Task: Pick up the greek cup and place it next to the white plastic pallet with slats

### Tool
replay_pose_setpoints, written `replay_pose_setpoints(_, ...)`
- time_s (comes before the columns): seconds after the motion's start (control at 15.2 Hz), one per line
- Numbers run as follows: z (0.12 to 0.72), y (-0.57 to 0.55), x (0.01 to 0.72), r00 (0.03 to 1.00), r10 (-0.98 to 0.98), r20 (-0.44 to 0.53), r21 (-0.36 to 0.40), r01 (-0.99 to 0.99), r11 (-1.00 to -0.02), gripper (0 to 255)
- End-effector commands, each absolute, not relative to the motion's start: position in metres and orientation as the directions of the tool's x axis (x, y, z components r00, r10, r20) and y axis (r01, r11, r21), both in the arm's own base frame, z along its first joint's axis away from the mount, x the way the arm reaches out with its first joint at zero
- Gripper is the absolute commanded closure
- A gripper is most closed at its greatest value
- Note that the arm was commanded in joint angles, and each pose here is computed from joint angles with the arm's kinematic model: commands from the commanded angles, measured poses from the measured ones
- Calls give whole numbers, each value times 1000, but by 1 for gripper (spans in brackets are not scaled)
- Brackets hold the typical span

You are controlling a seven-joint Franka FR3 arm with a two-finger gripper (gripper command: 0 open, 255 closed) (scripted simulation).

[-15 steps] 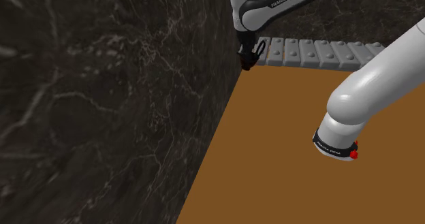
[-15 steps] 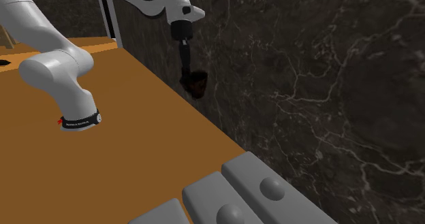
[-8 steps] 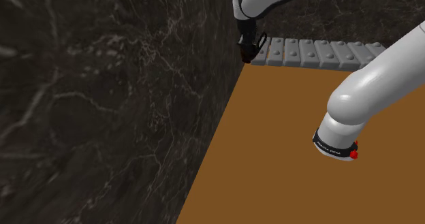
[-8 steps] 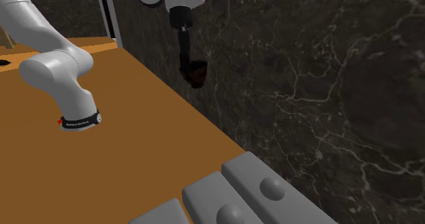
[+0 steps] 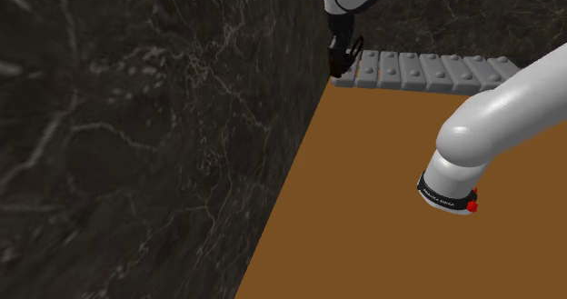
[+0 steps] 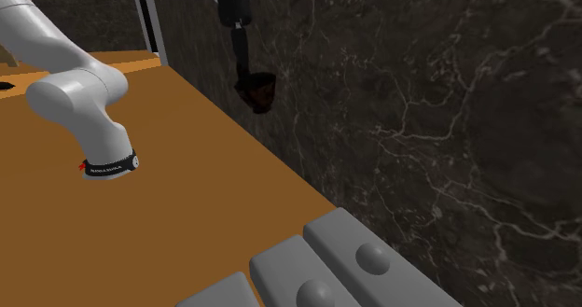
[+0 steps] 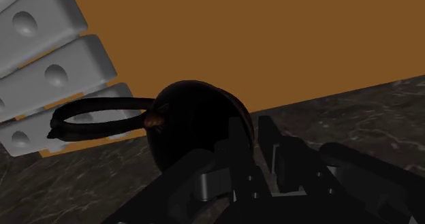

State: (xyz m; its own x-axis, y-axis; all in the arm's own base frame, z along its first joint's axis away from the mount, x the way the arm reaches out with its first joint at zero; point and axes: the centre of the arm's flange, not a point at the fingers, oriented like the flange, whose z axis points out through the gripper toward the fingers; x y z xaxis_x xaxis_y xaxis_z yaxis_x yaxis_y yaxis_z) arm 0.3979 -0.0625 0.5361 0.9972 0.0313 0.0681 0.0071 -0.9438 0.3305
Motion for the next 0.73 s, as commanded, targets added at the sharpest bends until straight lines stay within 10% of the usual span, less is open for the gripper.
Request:
replay_pose_setpoints(0.0, 538, -76, 374, 997, 34, 72, 330, 8, -944, 255)
replay_pose_setpoints(0.66, 539, -145, 261, 997, 34, 72, 330, 8, -944, 255)
